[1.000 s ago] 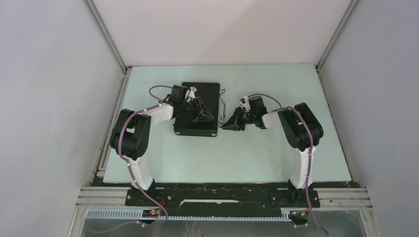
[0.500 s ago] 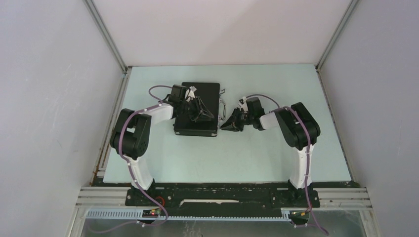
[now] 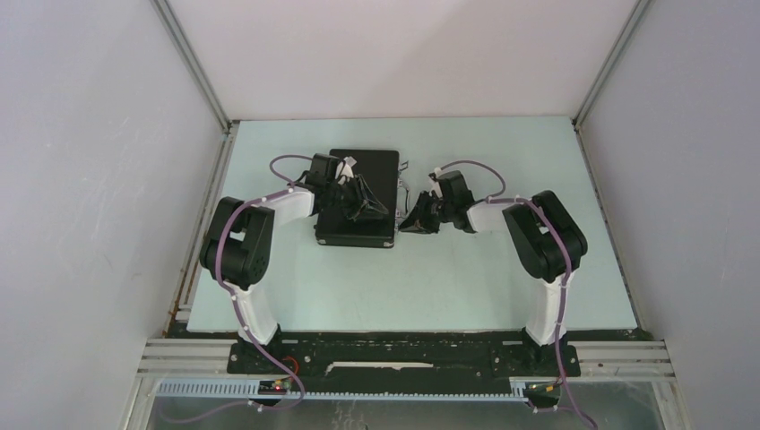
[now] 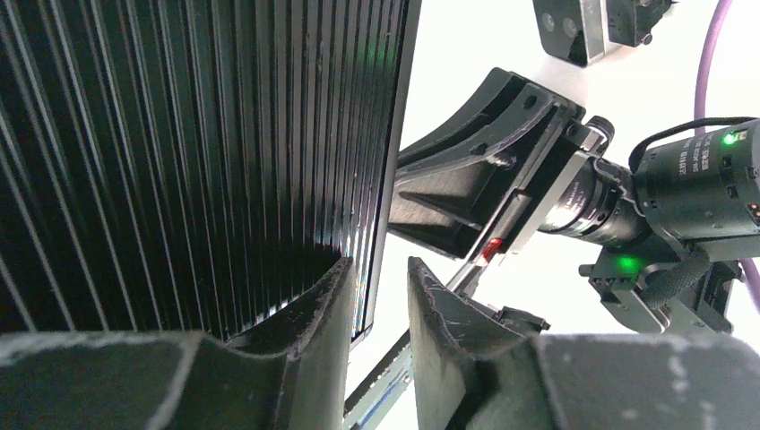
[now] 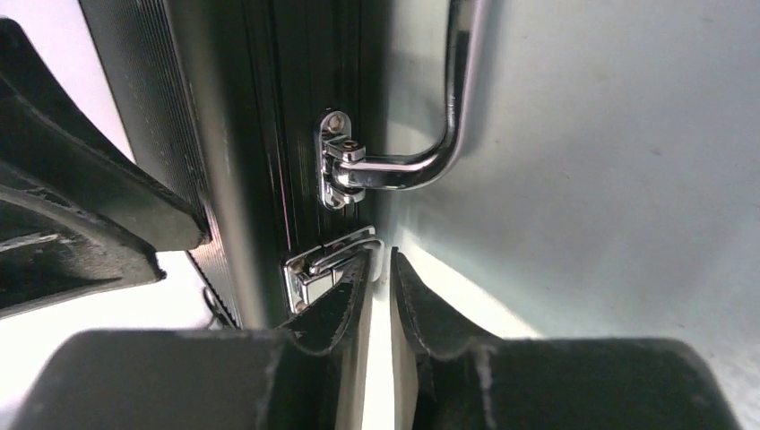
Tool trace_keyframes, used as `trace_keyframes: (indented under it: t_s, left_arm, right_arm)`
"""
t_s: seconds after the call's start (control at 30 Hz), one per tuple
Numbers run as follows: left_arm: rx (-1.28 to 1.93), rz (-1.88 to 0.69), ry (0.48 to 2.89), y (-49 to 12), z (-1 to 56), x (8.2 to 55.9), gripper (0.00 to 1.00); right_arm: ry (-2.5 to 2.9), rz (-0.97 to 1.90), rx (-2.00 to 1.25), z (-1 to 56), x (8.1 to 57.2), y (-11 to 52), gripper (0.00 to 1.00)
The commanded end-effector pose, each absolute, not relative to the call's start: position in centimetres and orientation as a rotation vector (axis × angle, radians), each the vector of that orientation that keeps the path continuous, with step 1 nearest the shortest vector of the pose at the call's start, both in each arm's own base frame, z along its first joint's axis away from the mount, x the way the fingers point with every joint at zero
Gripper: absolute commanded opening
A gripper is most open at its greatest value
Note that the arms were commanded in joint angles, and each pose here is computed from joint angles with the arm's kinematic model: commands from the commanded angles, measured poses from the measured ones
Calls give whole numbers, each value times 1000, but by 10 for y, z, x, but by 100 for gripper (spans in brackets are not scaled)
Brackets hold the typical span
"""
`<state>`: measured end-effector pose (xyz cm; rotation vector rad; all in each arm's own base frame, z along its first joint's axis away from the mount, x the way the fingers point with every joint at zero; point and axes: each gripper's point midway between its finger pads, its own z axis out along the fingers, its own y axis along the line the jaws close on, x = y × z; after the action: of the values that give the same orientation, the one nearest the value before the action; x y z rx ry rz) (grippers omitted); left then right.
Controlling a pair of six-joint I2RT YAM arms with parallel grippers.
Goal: Pack up texas hold em set
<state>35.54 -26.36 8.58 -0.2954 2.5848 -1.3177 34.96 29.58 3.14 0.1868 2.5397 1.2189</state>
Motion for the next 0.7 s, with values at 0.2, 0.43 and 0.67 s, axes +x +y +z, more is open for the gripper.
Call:
trace_keyframes:
  t_s: [0.2, 0.43, 0.67]
  left_arm:
    - [-321, -1198, 2637, -254, 64, 351, 35]
    - [-113, -1114, 2567, -261, 106, 360, 40]
    - [-198, -1211, 2503, -279, 143, 391, 41]
  right_arm:
    - [2547, 1284, 137, 28, 354, 325, 18]
    - [2440, 1110, 176, 68, 378, 270, 22]
    - [2221, 1071, 273, 131, 437, 228, 50]
